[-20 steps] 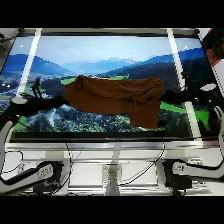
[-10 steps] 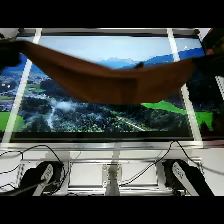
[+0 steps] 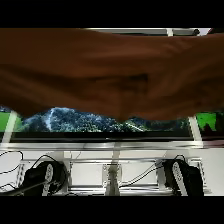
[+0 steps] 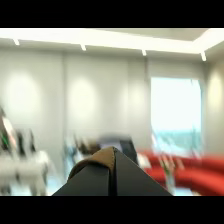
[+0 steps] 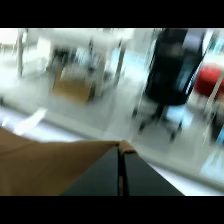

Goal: Fold the clothes and pants, and hang the long-sleeved shirts on hangers.

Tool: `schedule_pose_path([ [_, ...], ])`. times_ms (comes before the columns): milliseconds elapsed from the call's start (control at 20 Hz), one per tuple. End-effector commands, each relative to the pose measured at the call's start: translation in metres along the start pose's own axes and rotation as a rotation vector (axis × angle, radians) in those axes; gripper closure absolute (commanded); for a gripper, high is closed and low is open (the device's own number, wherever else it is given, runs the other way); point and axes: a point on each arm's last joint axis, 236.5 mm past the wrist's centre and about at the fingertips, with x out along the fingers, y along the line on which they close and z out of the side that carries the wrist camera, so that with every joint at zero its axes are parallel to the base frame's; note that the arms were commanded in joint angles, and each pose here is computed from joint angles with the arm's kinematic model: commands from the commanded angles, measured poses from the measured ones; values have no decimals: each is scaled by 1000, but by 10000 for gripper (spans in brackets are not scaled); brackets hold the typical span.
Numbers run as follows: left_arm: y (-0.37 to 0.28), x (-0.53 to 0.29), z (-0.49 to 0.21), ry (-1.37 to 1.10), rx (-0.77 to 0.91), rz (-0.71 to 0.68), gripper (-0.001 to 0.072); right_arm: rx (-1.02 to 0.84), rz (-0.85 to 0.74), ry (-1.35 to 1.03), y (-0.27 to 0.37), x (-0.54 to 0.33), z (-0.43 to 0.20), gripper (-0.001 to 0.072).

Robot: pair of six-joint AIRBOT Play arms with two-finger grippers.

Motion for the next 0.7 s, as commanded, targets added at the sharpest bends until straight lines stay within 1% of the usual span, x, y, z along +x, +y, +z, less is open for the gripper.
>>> schedule_pose_path([
  [0, 2, -22, 42, -128, 19, 50, 693, -45, -33, -130, 13, -31, 41, 699],
  [150, 1, -8, 12, -38, 7, 16, 693, 25, -28, -76, -1, -10, 23, 699],
  [300, -4, 17, -71, 197, -36, -68, 694, 156, -9, 76, -32, 44, -33, 699],
  [500, -15, 22, -241, 667, -175, -232, 694, 447, 62, 423, -60, 125, -168, 699],
  [650, -5, 12, -357, 923, -274, -261, 694, 654, 131, 619, -65, 170, -266, 698],
])
